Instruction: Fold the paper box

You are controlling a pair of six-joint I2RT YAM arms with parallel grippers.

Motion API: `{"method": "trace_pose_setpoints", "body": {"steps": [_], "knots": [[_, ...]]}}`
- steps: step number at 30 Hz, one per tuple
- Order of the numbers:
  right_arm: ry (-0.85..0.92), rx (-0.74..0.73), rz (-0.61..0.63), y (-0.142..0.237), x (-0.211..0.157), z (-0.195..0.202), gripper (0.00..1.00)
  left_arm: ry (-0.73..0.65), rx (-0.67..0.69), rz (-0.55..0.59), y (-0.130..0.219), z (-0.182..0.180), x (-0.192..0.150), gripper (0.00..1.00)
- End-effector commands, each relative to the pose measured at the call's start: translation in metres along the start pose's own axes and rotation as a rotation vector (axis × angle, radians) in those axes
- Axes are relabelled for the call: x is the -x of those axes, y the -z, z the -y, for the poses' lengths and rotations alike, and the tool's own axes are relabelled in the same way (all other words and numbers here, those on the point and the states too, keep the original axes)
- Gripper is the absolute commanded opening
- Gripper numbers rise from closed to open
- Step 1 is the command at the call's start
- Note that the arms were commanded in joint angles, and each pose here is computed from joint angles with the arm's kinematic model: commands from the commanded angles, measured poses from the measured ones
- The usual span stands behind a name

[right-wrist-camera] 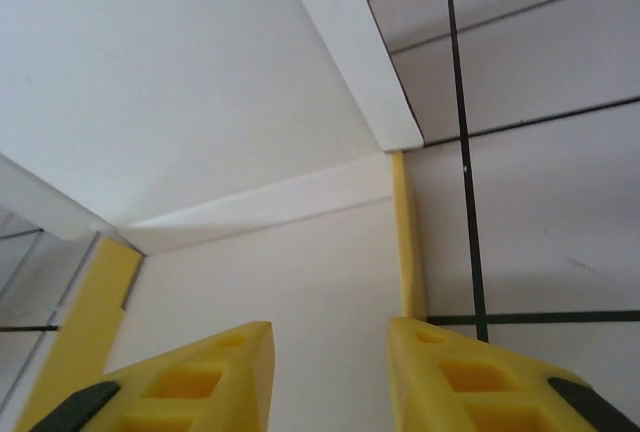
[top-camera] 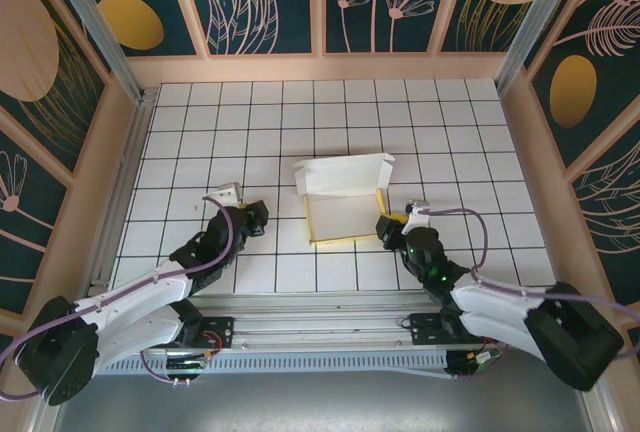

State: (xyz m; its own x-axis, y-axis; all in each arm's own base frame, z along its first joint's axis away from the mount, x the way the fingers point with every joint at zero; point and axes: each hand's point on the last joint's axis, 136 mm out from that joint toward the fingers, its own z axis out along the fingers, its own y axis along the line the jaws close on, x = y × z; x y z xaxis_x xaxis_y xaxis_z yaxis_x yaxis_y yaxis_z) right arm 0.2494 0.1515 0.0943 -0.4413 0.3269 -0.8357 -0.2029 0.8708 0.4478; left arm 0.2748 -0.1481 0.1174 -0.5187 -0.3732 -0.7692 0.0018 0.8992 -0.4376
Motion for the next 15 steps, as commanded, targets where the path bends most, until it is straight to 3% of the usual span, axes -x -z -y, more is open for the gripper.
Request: {"method": "trace_pose_setpoints", "body": {"steps": [1,5,8,15], "knots": [[-0.011,-0.032,-0.037,0.009,-0.002,0.004,0.38,0.026,0.014,-0.073,-0.007,0.002,-0.008,0.42],[-0.065,0.030,-0.040,0.017,0.027,-0.017,0.55,0.026,-0.084,-0.132,-0.018,0.030,-0.005,0.41],[0.003,0.202,-0.079,0.016,0.054,-0.042,0.66,-0.124,-0.170,-0.161,-0.022,0.054,0.001,0.42],[-0.038,0.484,-0.153,-0.007,0.106,-0.022,0.74,-0.343,-0.329,-0.200,-0.031,0.086,0.008,0.50]]}}
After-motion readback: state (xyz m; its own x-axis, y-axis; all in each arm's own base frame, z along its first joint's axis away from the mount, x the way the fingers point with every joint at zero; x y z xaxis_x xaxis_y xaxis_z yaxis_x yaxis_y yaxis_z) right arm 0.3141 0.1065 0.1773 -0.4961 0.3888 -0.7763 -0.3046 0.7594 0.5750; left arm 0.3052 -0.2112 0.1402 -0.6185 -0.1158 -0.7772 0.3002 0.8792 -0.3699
